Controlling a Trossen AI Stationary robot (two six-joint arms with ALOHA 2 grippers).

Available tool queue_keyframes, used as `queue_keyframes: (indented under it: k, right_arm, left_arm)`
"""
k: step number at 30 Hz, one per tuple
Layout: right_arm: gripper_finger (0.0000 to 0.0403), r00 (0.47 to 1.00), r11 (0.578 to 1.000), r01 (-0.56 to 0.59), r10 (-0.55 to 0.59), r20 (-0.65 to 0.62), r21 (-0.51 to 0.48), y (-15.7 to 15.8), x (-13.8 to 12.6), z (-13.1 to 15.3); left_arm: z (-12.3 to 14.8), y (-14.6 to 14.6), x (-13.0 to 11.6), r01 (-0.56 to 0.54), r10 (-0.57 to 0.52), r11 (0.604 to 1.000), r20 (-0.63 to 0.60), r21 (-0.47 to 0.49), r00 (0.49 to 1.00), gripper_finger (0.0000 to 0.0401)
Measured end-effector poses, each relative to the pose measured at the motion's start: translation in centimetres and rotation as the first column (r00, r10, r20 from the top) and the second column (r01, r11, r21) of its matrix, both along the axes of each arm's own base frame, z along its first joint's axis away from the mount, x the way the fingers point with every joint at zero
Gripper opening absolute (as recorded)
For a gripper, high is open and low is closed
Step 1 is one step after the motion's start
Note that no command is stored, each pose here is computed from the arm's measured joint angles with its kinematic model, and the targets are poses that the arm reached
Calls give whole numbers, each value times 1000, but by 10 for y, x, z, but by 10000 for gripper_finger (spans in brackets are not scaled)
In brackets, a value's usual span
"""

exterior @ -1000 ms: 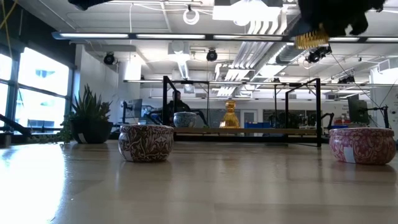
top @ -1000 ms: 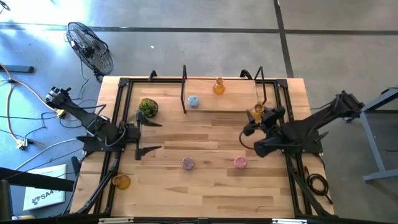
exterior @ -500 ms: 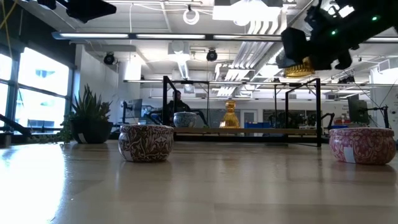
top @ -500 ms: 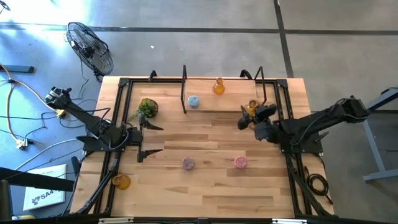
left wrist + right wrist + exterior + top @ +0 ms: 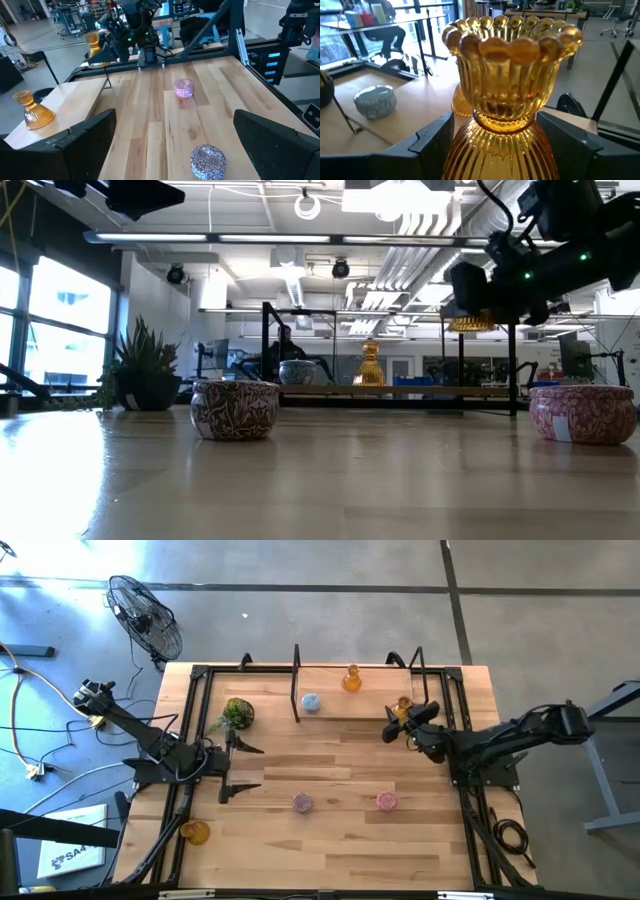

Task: Pick & Place candle stick holders
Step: Put the top yellow candle holder on the shelf aligned with the other yellow candle holder

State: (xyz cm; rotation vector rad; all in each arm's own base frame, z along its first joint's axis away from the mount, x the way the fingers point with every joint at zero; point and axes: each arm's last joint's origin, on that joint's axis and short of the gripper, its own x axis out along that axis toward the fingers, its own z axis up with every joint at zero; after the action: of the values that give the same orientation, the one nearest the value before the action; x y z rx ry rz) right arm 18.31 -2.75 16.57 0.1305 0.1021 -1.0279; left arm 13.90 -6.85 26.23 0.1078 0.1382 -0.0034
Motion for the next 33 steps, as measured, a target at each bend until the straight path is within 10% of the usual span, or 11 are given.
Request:
queue_keyframes:
  k: [33]
  right_arm:
    - [262, 973, 973, 232, -232, -16, 2, -37, 38, -50]
  left_arm:
    - [3, 0, 0, -10, 10, 1000, 24, 13, 1000, 397]
